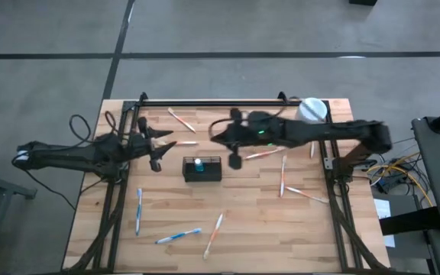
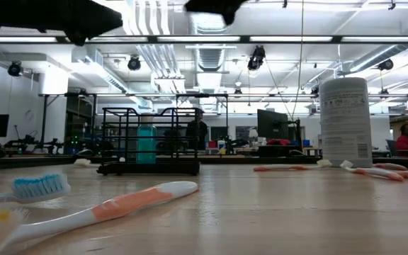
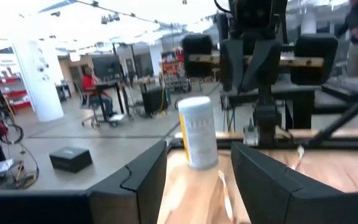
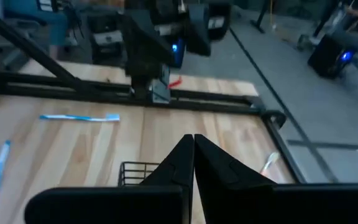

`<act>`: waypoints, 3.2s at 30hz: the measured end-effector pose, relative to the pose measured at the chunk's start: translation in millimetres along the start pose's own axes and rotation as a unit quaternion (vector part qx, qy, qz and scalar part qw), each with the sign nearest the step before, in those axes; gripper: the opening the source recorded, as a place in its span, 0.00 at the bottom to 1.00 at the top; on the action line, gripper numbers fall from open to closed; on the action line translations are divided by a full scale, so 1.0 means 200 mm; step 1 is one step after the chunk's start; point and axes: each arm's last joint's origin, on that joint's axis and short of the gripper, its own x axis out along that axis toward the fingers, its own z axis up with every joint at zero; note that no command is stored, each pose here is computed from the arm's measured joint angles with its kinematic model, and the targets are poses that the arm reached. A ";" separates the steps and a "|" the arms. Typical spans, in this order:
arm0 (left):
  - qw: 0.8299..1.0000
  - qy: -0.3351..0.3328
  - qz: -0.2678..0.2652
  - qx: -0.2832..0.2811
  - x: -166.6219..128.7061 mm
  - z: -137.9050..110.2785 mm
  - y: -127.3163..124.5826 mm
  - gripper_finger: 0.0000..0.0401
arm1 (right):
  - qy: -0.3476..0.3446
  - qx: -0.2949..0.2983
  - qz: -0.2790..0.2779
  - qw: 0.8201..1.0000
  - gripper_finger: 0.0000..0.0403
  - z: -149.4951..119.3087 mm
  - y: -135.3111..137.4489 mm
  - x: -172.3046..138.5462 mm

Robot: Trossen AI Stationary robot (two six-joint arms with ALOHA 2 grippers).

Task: Pick & Place toothbrushing station
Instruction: Put the orange toothbrush into the right section of the wire organizer

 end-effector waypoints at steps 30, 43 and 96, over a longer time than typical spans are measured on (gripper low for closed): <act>0.997 -0.002 -0.050 0.054 -0.12 0.01 0.03 0.47 | 0.266 0.434 -0.231 0.829 0.02 -0.23 0.01 -0.55; 0.992 0.062 -0.104 0.029 -0.24 -0.05 0.04 0.46 | 0.299 0.446 -0.247 0.806 0.02 -0.30 0.03 -0.41; 0.988 0.102 -0.113 0.017 -0.26 -0.45 -0.02 0.46 | 0.367 0.540 -0.365 0.663 0.02 -0.83 0.09 -0.49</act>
